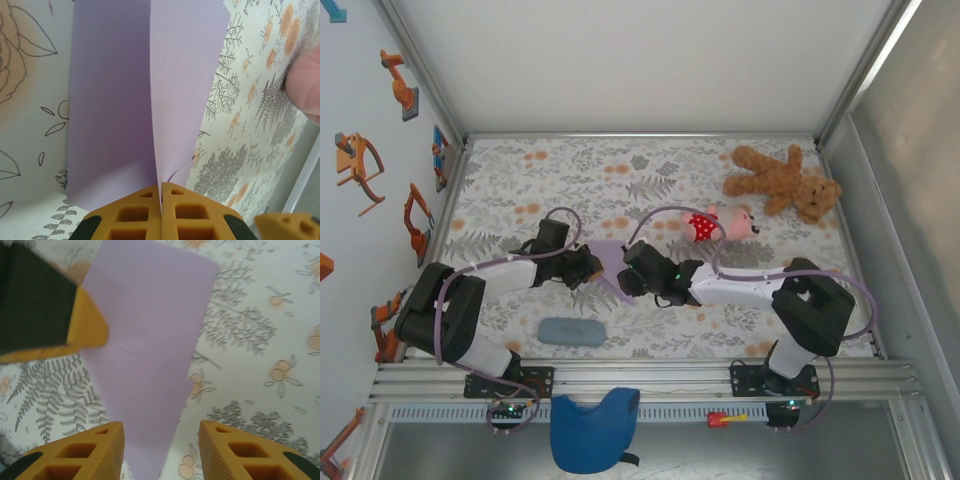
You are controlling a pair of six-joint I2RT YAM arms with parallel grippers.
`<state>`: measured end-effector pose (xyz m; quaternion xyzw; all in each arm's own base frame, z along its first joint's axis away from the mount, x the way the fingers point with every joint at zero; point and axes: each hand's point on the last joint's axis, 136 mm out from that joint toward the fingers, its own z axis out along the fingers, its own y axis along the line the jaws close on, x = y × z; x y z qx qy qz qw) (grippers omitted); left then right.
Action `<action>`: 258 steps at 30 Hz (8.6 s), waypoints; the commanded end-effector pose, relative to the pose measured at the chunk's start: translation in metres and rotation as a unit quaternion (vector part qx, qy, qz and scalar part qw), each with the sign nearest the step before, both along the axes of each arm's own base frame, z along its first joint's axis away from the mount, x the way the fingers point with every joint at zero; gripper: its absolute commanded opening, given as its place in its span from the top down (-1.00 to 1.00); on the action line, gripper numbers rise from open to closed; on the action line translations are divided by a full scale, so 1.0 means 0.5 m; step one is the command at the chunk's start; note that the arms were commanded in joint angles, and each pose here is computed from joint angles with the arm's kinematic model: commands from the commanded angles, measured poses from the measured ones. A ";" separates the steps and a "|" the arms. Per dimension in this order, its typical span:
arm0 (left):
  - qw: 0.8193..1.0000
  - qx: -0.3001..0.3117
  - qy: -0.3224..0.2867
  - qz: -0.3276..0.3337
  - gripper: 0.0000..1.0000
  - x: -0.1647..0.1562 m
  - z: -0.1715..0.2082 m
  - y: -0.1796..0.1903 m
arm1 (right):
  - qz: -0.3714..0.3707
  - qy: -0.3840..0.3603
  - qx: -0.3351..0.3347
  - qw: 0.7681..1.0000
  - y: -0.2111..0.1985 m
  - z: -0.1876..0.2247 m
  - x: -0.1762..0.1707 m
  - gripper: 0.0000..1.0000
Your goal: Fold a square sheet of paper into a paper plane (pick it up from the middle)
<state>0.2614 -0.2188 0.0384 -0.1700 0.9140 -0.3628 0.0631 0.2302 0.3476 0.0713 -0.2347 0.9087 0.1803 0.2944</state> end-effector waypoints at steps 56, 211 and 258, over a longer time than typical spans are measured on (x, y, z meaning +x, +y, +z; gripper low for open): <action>0.994 0.032 -0.012 0.099 0.13 0.025 0.088 0.106 | 0.065 0.025 0.022 0.997 0.069 -0.095 -0.028 1.00; 0.998 0.028 -0.059 -0.025 -0.15 -0.029 0.035 -0.014 | 0.037 0.256 0.311 0.914 0.063 -0.058 -0.005 1.00; 0.996 -0.006 -0.046 -0.070 0.65 0.009 -0.006 -0.076 | -0.011 0.294 0.314 0.902 0.031 -0.063 -0.005 0.67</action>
